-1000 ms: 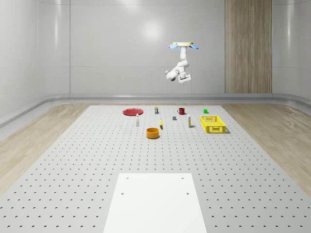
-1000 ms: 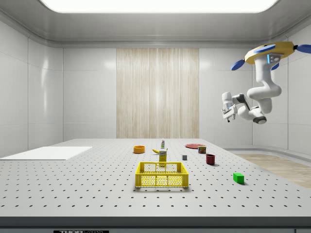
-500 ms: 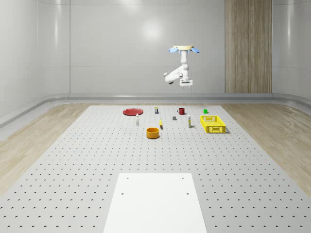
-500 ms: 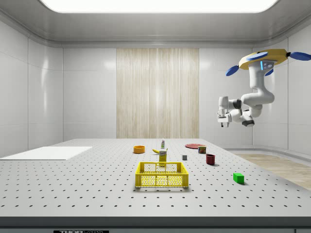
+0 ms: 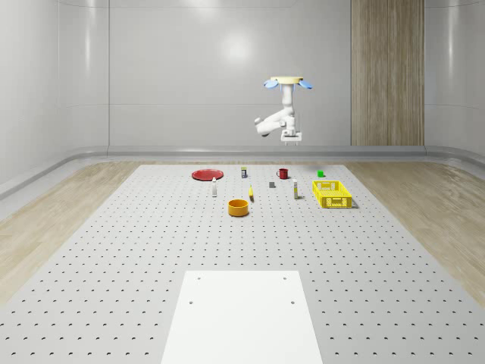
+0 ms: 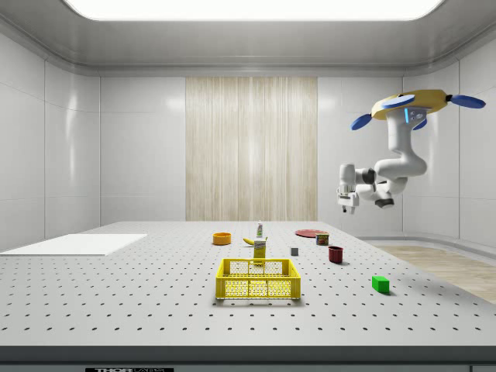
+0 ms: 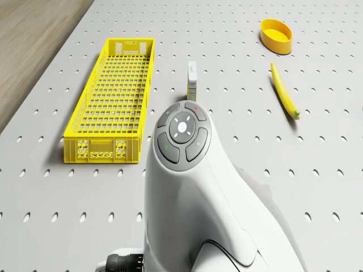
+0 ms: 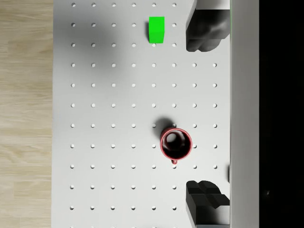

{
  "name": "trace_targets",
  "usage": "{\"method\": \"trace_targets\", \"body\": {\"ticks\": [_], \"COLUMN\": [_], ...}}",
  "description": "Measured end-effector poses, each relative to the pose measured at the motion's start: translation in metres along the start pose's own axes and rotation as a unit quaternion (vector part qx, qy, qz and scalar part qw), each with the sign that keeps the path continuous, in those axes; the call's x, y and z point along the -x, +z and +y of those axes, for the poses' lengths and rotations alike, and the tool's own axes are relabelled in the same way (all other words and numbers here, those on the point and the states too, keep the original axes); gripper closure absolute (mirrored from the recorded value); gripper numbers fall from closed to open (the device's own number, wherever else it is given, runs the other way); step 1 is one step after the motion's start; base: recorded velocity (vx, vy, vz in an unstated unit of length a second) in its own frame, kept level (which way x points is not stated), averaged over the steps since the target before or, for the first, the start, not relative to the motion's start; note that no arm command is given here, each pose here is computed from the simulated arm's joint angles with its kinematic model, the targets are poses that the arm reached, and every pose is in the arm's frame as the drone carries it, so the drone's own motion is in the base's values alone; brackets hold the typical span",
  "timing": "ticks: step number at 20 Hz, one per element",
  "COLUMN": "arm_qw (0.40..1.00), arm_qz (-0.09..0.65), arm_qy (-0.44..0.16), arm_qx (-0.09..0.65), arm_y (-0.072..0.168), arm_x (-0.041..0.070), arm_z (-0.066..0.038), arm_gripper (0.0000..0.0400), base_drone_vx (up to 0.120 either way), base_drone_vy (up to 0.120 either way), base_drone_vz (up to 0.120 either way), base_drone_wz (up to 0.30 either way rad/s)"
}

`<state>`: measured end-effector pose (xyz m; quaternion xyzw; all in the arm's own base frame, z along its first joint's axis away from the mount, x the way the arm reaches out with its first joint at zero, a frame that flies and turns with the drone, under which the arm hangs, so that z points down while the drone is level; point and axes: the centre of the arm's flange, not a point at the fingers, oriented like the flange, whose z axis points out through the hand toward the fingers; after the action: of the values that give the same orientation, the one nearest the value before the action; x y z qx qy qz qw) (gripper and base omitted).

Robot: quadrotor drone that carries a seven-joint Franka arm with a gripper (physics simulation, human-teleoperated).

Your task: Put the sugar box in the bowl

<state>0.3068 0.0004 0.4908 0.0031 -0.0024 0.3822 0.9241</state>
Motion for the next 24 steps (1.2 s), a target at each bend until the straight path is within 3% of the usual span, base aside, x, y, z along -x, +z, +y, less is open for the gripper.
{"method": "trace_targets", "body": {"ticks": [6,17,24], "arm_qw": [1.000,1.000,1.000], "arm_qz": [0.002,0.002,0.002], "arm_qy": [0.000,0.000,0.000], "arm_qx": [0.001,0.002,0.002], "arm_y": [0.0000,-0.0001,-0.0001], "arm_x": [0.0003,0.0004,0.0004], "arm_z": [-0.0003,-0.0004,-0.0004], "arm_gripper": [0.0000,0.0000,0.0000], "base_drone_vx": [0.120,0.120,0.120], "base_drone_vy": [0.033,0.000,0.000], "base_drone_vz": [-0.033,-0.120,-0.063], "base_drone_wz": [0.000,0.000,0.000]}}
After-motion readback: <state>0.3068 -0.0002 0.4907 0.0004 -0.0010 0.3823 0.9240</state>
